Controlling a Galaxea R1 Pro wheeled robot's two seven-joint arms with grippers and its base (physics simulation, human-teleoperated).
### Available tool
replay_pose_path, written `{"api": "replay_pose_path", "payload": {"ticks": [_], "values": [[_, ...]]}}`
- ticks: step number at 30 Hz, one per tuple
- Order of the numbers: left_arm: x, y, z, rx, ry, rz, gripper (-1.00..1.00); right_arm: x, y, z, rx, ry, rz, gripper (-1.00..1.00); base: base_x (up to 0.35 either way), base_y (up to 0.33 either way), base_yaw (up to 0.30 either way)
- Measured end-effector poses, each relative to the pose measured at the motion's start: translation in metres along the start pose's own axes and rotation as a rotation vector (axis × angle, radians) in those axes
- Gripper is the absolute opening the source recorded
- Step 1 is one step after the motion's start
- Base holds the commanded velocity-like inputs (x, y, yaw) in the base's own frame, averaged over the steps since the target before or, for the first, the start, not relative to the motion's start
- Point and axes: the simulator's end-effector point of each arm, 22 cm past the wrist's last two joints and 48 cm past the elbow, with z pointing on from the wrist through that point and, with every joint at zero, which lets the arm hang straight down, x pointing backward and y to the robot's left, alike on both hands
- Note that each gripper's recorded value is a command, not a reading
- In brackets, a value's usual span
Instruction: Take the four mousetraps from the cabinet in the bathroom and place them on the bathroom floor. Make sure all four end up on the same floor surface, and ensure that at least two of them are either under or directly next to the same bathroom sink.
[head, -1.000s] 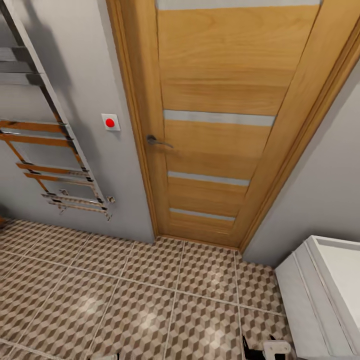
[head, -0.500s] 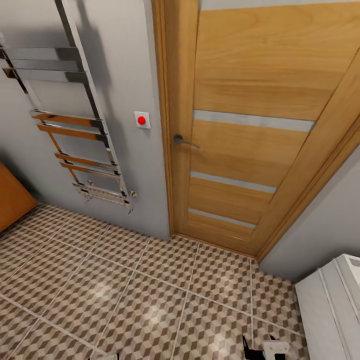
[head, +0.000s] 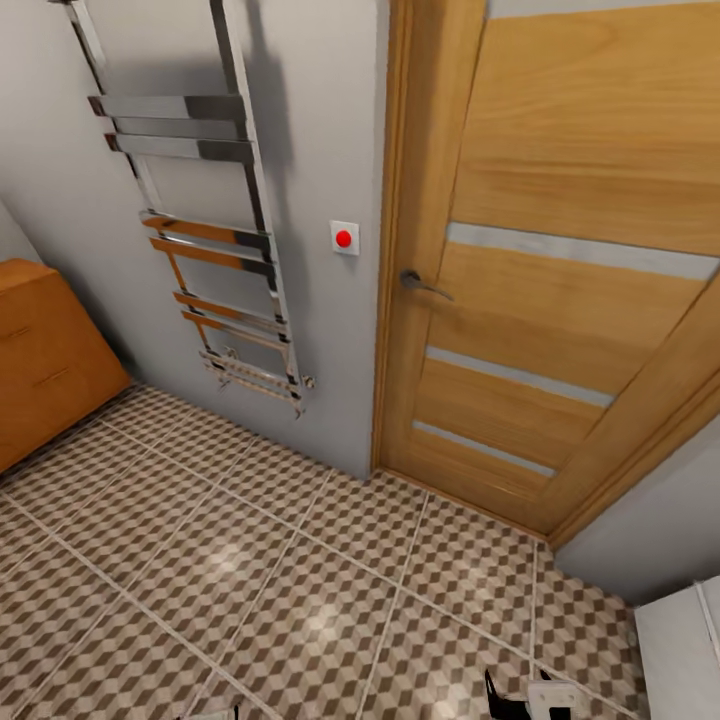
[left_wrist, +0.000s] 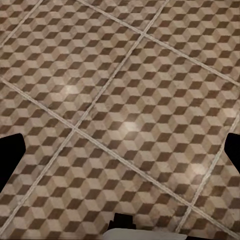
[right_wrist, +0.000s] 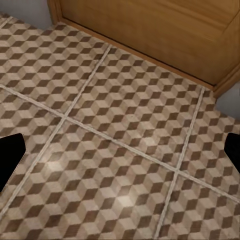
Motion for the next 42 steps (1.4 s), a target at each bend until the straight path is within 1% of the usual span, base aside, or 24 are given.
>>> {"api": "replay_pose_path", "payload": {"ticks": [42], "values": [[0.0, -0.0003, 0.0, 0.001, 0.0, 0.0, 1.0, 0.0, -0.0001, 0.0, 0.0, 0.0, 0.0, 1.0, 0.0, 0.0, 0.288]]}}
